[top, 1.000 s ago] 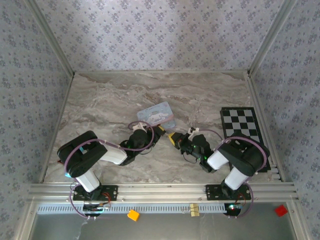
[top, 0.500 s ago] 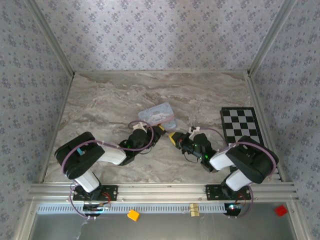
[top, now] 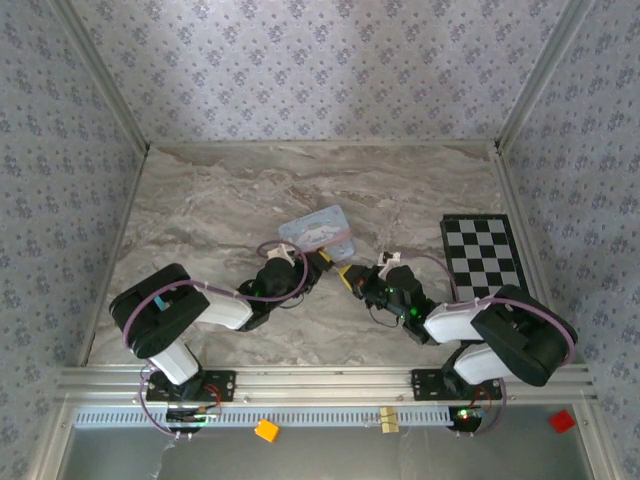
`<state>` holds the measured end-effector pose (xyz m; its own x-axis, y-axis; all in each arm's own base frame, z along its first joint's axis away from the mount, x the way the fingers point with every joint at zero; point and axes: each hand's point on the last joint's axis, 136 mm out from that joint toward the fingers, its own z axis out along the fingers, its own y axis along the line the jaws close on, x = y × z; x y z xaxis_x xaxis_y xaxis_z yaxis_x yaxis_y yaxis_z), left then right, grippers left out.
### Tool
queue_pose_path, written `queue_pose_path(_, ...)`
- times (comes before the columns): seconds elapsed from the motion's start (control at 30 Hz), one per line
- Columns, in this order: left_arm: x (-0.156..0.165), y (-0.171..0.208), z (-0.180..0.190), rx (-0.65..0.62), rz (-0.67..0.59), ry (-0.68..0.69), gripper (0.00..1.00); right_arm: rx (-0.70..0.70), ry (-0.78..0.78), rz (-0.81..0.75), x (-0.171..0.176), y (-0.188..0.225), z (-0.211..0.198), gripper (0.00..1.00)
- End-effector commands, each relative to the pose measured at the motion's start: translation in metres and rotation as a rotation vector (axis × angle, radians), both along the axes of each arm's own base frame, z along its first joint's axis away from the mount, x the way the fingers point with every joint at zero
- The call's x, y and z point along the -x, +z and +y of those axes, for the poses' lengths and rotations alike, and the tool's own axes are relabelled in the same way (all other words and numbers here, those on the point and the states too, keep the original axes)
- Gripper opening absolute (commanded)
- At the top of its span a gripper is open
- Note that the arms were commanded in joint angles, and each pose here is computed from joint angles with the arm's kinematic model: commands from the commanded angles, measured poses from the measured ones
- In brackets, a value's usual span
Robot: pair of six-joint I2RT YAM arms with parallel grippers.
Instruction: Unlock the padlock with the key
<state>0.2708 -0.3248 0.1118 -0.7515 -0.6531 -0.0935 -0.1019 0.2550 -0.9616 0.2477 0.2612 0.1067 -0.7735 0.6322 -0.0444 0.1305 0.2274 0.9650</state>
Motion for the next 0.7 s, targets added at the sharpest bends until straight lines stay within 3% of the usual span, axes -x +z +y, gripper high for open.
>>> queue_pose_path(0.0, 0.024, 0.026, -0.036, 0.083, -0.028, -0.16, 0.0, -0.119, 0.087, -0.139, 0.002, 0.049, 0.031, 0.0)
queue_pose_path(0.23, 0.028, 0.028, -0.043, 0.092, -0.033, -0.173, 0.0, -0.172, 0.11, -0.184, 0.004, 0.065, 0.044, 0.0)
queue_pose_path(0.43, 0.031, 0.03, -0.044, 0.092, -0.031, -0.179, 0.0, -0.129, 0.035, -0.147, -0.01, 0.045, 0.012, 0.0)
queue_pose_path(0.67, 0.033, 0.034, -0.049, 0.099, -0.035, -0.198, 0.0, -0.116, 0.032, -0.167, -0.016, 0.051, 0.012, 0.0)
